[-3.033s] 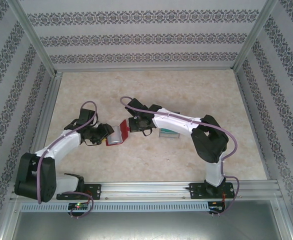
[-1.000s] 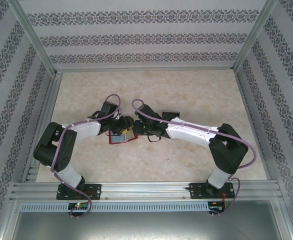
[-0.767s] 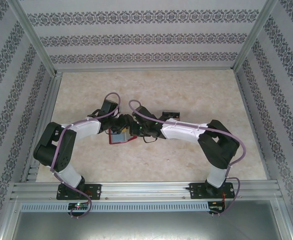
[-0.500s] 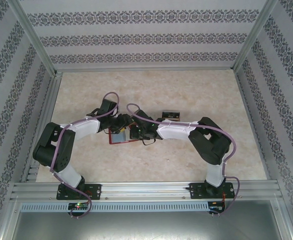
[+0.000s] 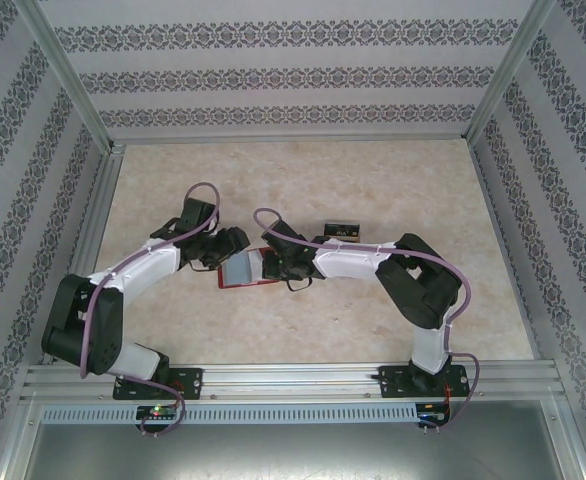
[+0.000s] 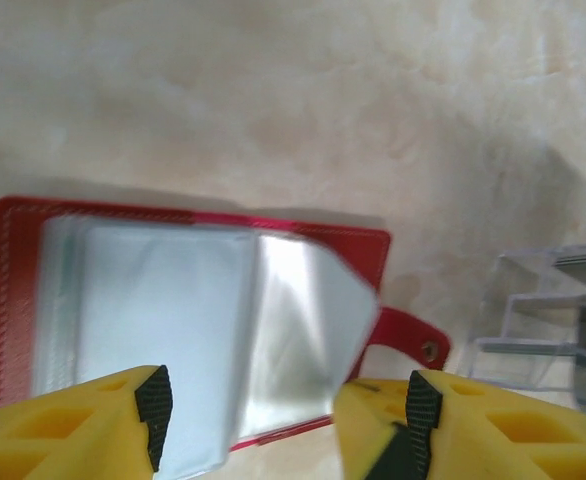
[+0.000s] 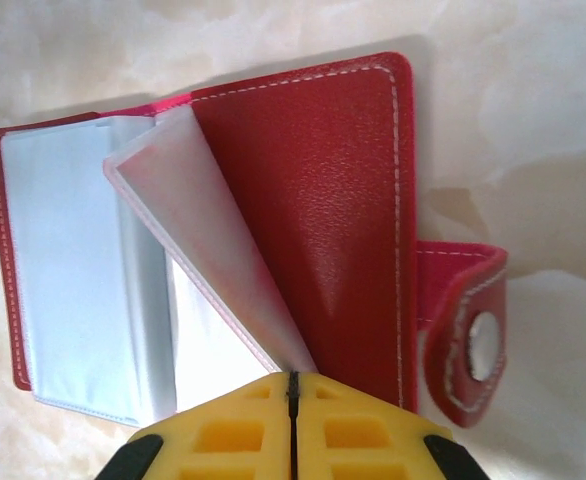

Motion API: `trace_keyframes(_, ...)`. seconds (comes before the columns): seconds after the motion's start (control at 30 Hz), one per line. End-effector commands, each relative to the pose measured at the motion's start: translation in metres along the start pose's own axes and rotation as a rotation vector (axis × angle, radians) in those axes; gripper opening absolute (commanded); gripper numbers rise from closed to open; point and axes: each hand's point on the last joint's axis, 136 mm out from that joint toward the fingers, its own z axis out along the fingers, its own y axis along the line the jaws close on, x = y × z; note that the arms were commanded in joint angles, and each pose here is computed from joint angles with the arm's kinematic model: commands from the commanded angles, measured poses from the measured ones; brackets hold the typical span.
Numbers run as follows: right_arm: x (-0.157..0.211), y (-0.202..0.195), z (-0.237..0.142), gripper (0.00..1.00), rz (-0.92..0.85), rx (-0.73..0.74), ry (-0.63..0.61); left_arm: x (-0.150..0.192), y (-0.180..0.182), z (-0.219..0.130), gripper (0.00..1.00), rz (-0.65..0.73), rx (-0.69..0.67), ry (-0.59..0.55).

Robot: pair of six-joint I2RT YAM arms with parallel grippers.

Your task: Take the credit cards out of the card holder

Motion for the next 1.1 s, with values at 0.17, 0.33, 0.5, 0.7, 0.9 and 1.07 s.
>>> trace_keyframes(0.17, 0.004, -0.026, 0.004, 0.14, -0.008, 0.125, 0.008, 0.017, 0.033, 0.009, 0.66, -0.006, -0.091, 0.053)
trace_keyframes(0.33, 0.006, -0.026, 0.004, 0.16, -0.021, 0.136, 0.012, 0.021, 0.036, 0.014, 0.66, -0.001, -0.094, 0.071)
trace_keyframes(0.5, 0.007, -0.027, 0.004, 0.16, -0.025, 0.143, 0.011, 0.022, 0.045, 0.015, 0.66, -0.004, -0.134, 0.072)
trace_keyframes(0.7, 0.01, -0.027, 0.006, 0.16, -0.025, 0.145, 0.019, 0.026, 0.046, 0.021, 0.66, -0.002, -0.124, 0.096)
trace_keyframes(0.9, 0.011, -0.023, 0.009, 0.16, -0.029, 0.139, 0.026, 0.031, 0.037, 0.031, 0.65, -0.019, -0.054, 0.137)
trace_keyframes(1.07, 0.013, -0.023, 0.011, 0.16, -0.029, 0.138, 0.034, 0.032, 0.022, 0.034, 0.65, -0.024, 0.035, 0.149)
